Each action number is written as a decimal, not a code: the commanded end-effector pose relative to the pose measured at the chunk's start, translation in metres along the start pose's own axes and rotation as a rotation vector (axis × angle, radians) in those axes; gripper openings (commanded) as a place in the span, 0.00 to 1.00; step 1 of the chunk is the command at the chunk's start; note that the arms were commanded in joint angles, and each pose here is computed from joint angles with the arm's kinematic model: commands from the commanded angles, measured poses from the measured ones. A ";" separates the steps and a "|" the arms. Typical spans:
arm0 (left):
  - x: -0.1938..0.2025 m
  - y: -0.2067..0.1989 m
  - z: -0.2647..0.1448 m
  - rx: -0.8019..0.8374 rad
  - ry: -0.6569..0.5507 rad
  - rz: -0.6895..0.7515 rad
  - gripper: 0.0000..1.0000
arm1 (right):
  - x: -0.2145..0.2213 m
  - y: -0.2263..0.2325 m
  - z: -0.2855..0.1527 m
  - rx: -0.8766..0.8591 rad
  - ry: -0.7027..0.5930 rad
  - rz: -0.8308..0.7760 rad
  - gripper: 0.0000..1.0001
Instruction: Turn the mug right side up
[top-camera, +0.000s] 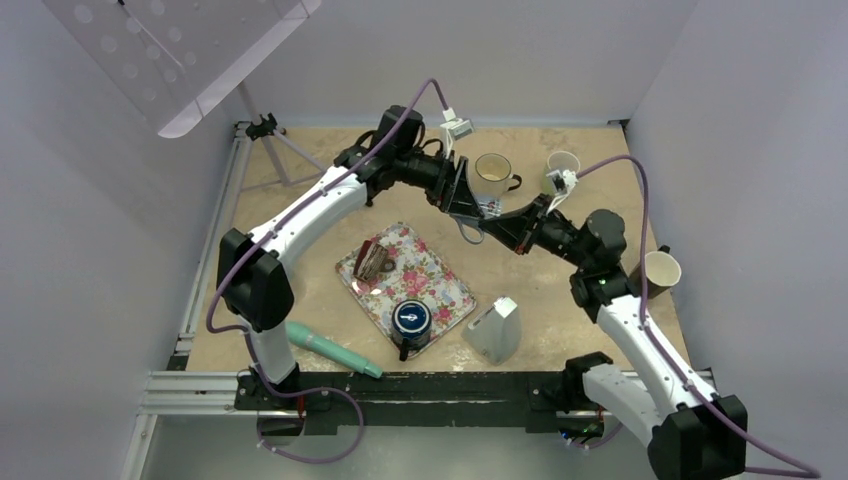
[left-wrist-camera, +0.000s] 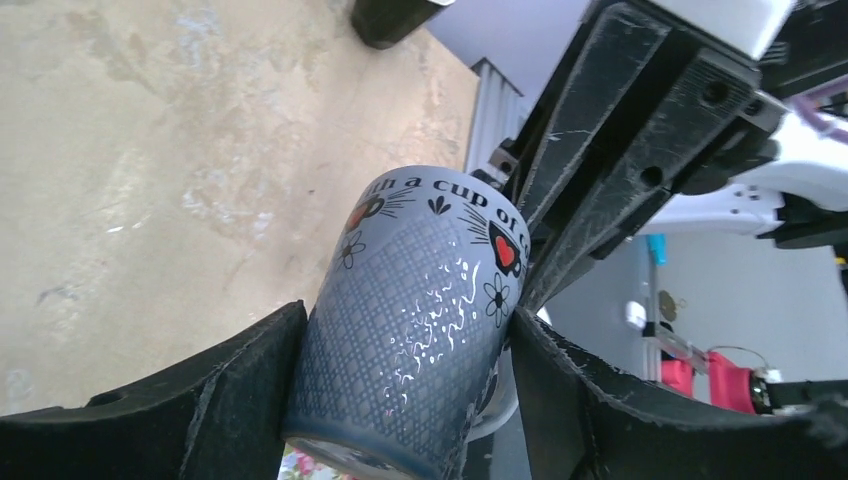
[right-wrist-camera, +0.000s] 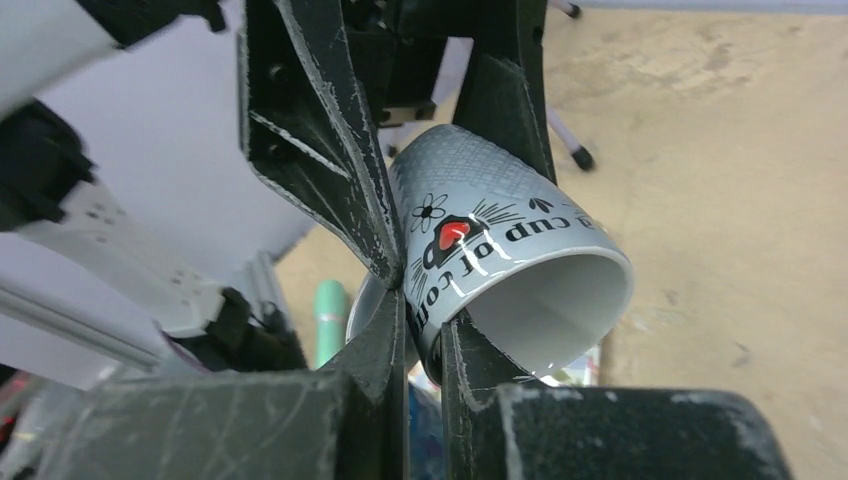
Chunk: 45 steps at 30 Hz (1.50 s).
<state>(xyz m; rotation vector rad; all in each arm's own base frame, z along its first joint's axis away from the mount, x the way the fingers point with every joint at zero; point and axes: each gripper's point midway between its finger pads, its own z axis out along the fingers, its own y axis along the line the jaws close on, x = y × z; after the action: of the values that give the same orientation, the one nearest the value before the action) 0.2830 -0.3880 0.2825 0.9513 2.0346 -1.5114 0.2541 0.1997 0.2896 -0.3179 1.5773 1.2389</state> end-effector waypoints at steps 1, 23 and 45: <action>0.020 0.044 0.000 -0.212 0.039 0.043 0.75 | 0.000 -0.049 0.007 0.279 0.083 -0.227 0.00; 0.089 0.069 -0.009 -0.049 0.136 0.006 0.81 | 0.089 -0.046 0.035 0.092 0.288 -0.172 0.00; 0.138 0.141 -0.035 -0.320 0.375 0.249 0.83 | 0.137 -0.080 0.059 0.178 0.519 -0.143 0.00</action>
<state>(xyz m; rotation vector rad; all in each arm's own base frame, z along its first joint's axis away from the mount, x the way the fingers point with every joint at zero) 0.2869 -0.2981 0.0993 1.2888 2.2775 -0.9760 0.2663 0.2465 0.1057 -0.5838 2.1453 1.0074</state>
